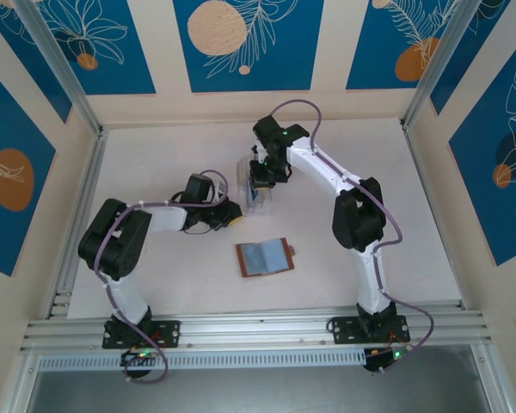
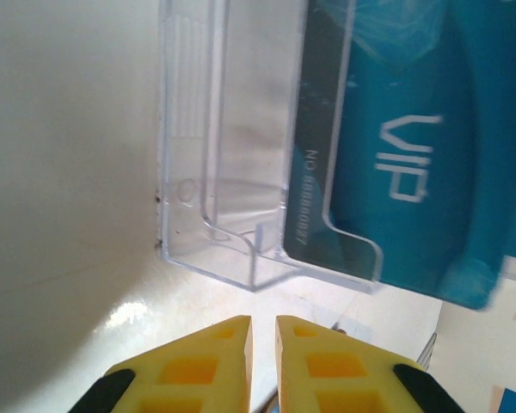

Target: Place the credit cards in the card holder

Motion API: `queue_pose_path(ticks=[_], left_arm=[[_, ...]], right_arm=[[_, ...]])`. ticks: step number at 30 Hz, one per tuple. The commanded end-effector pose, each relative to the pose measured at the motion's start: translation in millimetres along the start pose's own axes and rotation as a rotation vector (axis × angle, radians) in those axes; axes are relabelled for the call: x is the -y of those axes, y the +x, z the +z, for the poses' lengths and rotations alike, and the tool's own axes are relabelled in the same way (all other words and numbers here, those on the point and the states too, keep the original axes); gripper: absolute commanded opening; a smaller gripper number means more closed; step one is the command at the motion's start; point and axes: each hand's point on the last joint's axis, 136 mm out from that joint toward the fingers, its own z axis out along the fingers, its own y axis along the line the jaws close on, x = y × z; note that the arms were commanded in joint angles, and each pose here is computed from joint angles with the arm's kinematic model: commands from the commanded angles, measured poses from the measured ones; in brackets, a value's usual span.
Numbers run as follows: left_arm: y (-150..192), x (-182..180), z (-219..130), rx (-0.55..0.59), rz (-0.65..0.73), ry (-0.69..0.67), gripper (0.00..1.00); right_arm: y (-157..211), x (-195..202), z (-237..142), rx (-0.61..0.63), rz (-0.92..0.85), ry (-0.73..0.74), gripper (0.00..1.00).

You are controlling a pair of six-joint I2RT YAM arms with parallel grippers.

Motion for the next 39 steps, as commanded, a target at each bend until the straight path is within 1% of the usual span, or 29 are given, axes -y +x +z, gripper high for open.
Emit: queue_pose_path(ticks=[1, 8, 13, 18, 22, 25, 28, 32, 39], left_arm=[[-8, 12, -24, 0.041, 0.046, -0.011, 0.14], [10, 19, -54, 0.042, 0.079, -0.027, 0.15], [38, 20, -69, 0.011, 0.138, -0.076, 0.16], [80, 27, -60, -0.069, 0.240, -0.144, 0.16], [110, 33, -44, -0.127, 0.319, -0.182, 0.16], [125, 26, -29, -0.173, 0.342, -0.219, 0.16], [134, 18, -16, -0.208, 0.354, -0.247, 0.16], [139, 12, -7, -0.226, 0.380, -0.285, 0.16], [143, -19, -8, -0.248, 0.375, -0.389, 0.15]], right_arm=[[4, 1, -20, 0.022, 0.001, 0.023, 0.01], [5, -2, -33, 0.053, -0.006, 0.023, 0.00], [5, 1, -42, 0.075, -0.014, 0.044, 0.00], [13, 4, -60, 0.132, -0.015, 0.052, 0.00], [35, -1, -69, 0.149, -0.012, -0.039, 0.00], [56, 0, -69, 0.146, -0.007, -0.088, 0.00], [78, 9, -67, 0.148, 0.005, -0.121, 0.00], [108, 15, -60, 0.129, 0.033, -0.215, 0.00], [140, 14, -42, 0.087, 0.044, -0.327, 0.00]])
